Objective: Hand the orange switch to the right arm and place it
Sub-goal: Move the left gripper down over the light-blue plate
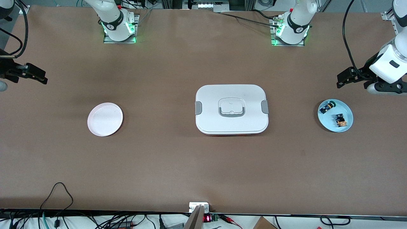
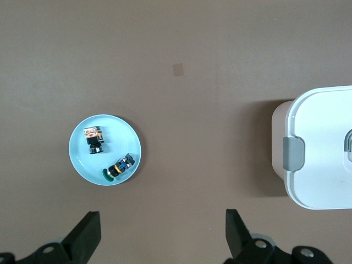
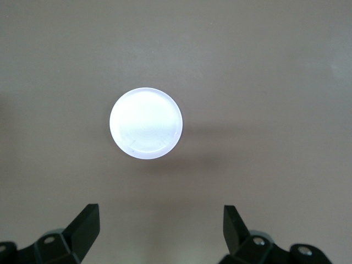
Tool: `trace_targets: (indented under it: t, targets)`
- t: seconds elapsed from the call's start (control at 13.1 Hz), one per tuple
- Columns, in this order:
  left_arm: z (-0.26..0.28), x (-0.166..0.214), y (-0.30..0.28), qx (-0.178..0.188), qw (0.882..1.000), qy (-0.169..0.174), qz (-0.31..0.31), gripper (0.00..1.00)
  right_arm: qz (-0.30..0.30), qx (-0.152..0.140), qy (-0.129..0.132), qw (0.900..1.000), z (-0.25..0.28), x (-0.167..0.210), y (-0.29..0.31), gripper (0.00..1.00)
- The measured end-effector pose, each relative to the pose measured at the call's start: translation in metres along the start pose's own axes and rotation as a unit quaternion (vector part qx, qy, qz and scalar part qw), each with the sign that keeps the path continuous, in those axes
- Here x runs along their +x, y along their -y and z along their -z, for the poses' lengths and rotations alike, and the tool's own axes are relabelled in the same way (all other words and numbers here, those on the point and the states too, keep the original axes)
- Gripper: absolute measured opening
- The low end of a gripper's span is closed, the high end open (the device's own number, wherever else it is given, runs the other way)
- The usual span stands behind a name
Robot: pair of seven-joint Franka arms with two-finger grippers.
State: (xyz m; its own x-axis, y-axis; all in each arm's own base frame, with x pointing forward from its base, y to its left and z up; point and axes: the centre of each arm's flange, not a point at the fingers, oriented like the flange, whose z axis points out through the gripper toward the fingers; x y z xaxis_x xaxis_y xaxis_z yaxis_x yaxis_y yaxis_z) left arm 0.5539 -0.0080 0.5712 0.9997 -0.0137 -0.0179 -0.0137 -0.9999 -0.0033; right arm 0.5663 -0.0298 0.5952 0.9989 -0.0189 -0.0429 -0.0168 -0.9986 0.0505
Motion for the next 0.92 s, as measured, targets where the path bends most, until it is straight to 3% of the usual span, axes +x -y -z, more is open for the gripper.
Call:
trace_targets:
  t: [0.61, 0.92]
  targets:
    - [-0.002, 0.0, 0.0, 0.0, 1.0, 0.007, -0.012, 1.0, 0.001, 0.005, 0.0, 1.0, 0.001, 0.0, 0.001, 1.0]
    - [-0.047, 0.018, 0.036, -0.01, 0.993, 0.036, -0.108, 1.0, 0.002, 0.005, 0.0, 1.0, 0.001, 0.0, 0.001, 1.0]
